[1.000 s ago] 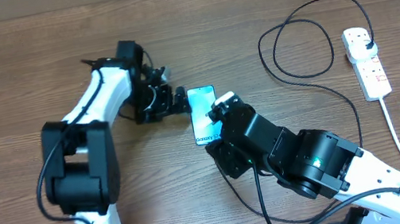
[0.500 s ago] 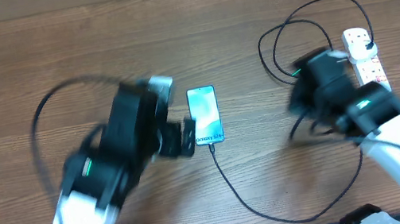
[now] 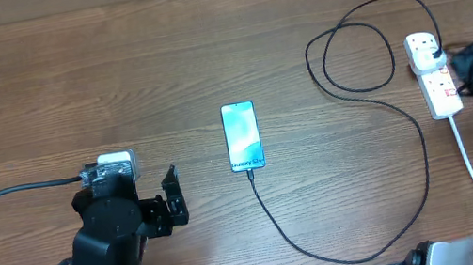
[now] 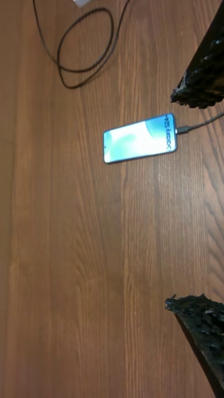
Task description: Plug charger to phone and switch on socket
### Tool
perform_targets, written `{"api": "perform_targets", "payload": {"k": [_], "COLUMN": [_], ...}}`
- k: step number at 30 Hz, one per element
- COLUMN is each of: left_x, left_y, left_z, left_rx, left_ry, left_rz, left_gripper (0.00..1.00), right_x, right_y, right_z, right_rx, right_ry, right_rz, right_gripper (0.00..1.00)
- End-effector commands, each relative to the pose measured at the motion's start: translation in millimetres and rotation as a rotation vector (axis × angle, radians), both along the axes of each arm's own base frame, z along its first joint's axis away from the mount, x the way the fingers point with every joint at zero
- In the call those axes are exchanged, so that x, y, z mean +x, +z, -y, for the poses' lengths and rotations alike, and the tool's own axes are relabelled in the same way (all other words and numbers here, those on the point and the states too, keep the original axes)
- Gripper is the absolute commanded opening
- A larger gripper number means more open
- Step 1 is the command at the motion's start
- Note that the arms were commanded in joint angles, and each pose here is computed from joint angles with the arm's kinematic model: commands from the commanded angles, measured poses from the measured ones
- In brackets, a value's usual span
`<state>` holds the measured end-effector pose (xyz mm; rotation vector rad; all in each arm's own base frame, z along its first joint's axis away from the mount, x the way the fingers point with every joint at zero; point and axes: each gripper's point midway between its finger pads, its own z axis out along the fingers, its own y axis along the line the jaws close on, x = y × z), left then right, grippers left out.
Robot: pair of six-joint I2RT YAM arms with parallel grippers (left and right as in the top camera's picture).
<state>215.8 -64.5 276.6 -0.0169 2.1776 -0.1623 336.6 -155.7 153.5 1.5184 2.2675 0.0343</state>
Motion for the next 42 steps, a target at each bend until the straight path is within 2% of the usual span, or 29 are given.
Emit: {"api": "perform_targets", "payload": {"k": [1, 6, 13, 21, 33, 42], "left_x": [2, 2, 2, 5, -2, -10], "left_y": [-4, -4, -4, -4, 11, 19], "left_z": [-4, -4, -4, -15, -61, -65], "left_rx": [0.012, 0.014, 0.014, 0.013, -0.021, -0.042], "left_ry": [0.032, 0.032, 0.032, 0.082, 0.269, 0.278], "left_rz": [-0.006, -0.008, -0.008, -0.008, 0.061, 0.105], "left_gripper": [1.00, 1.00, 1.00, 1.00, 1.00, 1.00], "right_x": [25, 55, 62, 66, 71, 78], "right_y": [-4, -27, -57, -63, -88, -88], "right_z": [19, 36, 41, 47, 44, 40], "right_rx": [0.022, 0.054, 0.081, 0.054, 0.094, 0.114], "right_ry": [0.044, 0.124, 0.161, 0.162, 0.179, 0.189], "right_rz": [-0.038, -0.159, -0.239, -0.239, -0.261, -0.231], "right_gripper": [0.08, 0.08, 0.08, 0.08, 0.07, 0.07]}}
